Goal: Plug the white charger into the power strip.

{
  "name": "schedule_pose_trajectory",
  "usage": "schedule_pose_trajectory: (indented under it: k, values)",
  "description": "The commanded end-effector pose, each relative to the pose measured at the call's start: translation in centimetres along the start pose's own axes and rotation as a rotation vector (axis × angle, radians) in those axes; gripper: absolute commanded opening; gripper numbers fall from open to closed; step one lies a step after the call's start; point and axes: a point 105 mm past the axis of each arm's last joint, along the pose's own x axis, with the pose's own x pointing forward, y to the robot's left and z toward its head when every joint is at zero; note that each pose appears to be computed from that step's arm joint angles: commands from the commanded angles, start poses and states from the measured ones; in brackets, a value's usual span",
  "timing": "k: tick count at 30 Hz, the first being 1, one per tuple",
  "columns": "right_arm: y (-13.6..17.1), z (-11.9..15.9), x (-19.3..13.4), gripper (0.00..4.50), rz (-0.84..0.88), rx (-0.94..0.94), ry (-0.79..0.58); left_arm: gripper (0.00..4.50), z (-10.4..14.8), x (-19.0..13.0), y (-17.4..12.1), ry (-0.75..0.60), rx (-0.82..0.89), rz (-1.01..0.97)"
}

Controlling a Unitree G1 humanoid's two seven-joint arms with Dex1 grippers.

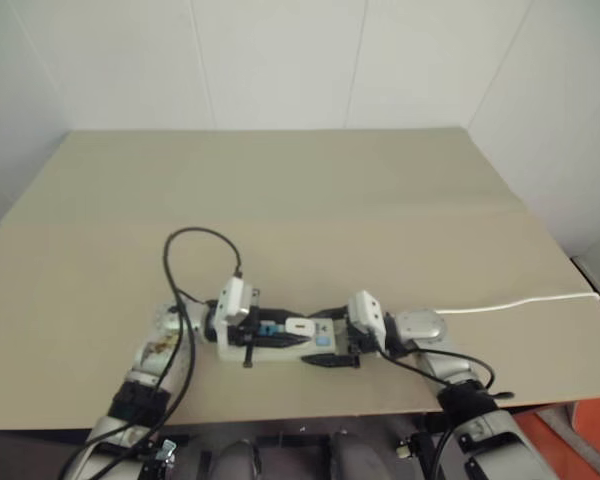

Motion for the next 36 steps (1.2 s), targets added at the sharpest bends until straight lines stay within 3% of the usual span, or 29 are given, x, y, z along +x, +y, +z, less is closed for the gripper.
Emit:
schedule_pose_trajectory:
  k: [1,33,36]
  values:
    - [1.0,-0.9,0.3,3.47,0.046,0.034,0.022,1.01,-3.2,-2.8,0.0,0.146,-0.075,0.080]
    - [1.0,-0.8,0.3,3.47,0.047,0.034,0.023,1.01,-4.9,-4.0,-1.1,0.216,-0.142,0.099]
    - [1.0,-0.8,0.3,3.47,0.048,0.036,0.024,2.00,-4.9,-4.0,-1.3,0.240,-0.151,0.071]
